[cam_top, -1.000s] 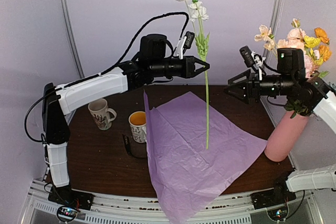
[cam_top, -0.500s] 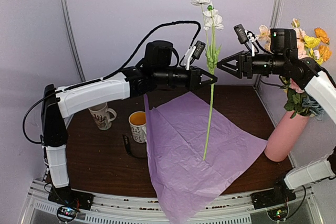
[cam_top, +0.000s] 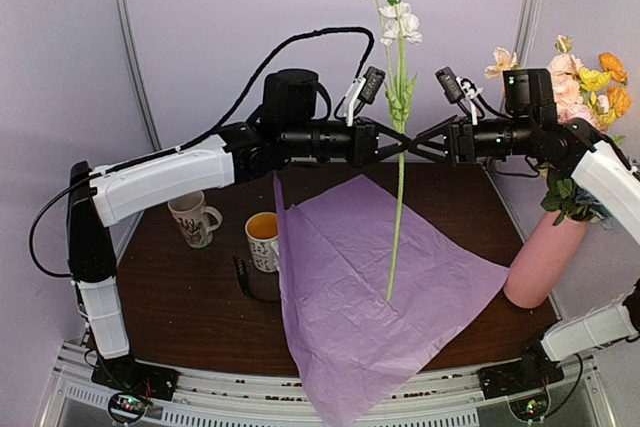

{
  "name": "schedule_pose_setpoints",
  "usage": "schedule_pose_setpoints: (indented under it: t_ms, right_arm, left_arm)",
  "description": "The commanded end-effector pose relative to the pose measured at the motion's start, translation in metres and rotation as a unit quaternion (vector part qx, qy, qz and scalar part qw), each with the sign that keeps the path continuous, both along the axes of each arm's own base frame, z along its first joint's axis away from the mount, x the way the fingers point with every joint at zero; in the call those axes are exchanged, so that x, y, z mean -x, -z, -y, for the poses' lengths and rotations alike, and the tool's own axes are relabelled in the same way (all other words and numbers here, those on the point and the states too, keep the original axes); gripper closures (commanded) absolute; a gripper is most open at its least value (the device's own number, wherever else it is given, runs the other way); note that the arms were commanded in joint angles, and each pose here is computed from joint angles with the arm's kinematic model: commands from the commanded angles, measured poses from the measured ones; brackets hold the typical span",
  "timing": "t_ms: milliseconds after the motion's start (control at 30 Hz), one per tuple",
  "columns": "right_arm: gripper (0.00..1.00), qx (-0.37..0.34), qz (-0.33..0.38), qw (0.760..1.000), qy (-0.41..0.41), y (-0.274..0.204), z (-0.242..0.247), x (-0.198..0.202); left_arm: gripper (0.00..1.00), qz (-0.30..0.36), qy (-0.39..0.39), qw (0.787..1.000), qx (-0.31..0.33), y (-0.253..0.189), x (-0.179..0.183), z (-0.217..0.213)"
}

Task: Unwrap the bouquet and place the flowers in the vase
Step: Pass from the left arm to the right, then place the fake flower in the vase.

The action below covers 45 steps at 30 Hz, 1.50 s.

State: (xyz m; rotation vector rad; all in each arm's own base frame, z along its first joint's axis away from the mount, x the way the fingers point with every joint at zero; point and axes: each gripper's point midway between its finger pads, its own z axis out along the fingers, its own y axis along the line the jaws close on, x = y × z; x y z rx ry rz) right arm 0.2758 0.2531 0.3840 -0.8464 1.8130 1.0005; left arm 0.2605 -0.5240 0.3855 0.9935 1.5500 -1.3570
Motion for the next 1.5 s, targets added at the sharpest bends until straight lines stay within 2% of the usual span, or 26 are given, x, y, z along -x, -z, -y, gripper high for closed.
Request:
schedule_pose_setpoints:
  t_ms: [0, 100, 233, 600, 700, 800, 833, 900, 933, 1067, 1100, 1133, 1233, 1467]
  right_arm:
    - [0.29, 0.01, -0.016, 0.999, -0.033, 0.019, -0.002, 0.014]
    - [0.33, -0.006, -0.006, 0.999, -0.037, 0.013, -0.005, 0.016]
    - [0.45, -0.01, 0.001, 0.999, -0.048, 0.004, -0.011, 0.017]
    - [0.68, -0.051, 0.001, 0.993, -0.102, -0.016, -0.028, 0.031]
    - [0.78, -0.055, 0.006, 0.994, -0.097, -0.02, -0.028, 0.029]
    - [0.97, -0.051, 0.007, 0.995, -0.088, -0.022, -0.028, 0.024]
    - [1.0, -0.05, 0.009, 0.995, -0.086, -0.023, -0.028, 0.022]
    - [1.0, -0.043, 0.016, 0.995, -0.085, -0.027, -0.029, 0.02]
    - [1.0, -0.04, 0.024, 0.996, -0.082, -0.032, -0.027, 0.02]
    - [1.0, -0.04, 0.08, 0.995, -0.048, -0.068, -0.008, 0.014]
    - [1.0, -0.047, 0.095, 0.994, -0.036, -0.081, 0.0, 0.011]
    - [1.0, -0.057, 0.11, 0.992, -0.027, -0.094, 0.006, 0.01]
    - [1.0, -0.088, 0.163, 0.983, 0.006, -0.141, 0.026, 0.006]
    - [1.0, -0.142, 0.276, 0.949, 0.057, -0.248, 0.07, 0.027]
  left_arm:
    - [1.0, 0.049, -0.01, 0.996, 0.07, -0.06, 0.008, -0.014]
    - [1.0, 0.044, 0.002, 0.996, 0.076, -0.064, 0.01, -0.01]
    - [1.0, 0.033, 0.011, 0.996, 0.083, -0.065, 0.012, -0.007]
    - [1.0, 0.02, 0.021, 0.996, 0.089, -0.066, 0.012, -0.003]
    - [1.0, 0.017, 0.022, 0.996, 0.09, -0.066, 0.013, -0.002]
    - [1.0, 0.013, 0.024, 0.996, 0.087, -0.063, 0.012, 0.0]
    - [0.95, 0.013, 0.022, 0.996, 0.084, -0.062, 0.012, 0.0]
    - [0.57, 0.021, -0.001, 0.997, 0.068, -0.058, 0.005, -0.003]
    - [0.45, 0.027, -0.016, 0.998, 0.057, -0.055, 0.002, -0.007]
    - [0.26, 0.054, -0.072, 0.996, 0.011, -0.035, -0.002, -0.035]
    - [0.08, 0.059, -0.085, 0.995, 0.009, -0.033, 0.0, -0.045]
    - [0.03, 0.061, -0.093, 0.994, 0.004, -0.026, 0.002, -0.053]
    - [0.02, 0.054, -0.096, 0.994, -0.011, -0.009, 0.011, -0.068]
    - [0.02, -0.014, -0.051, 0.996, -0.067, 0.055, 0.024, -0.057]
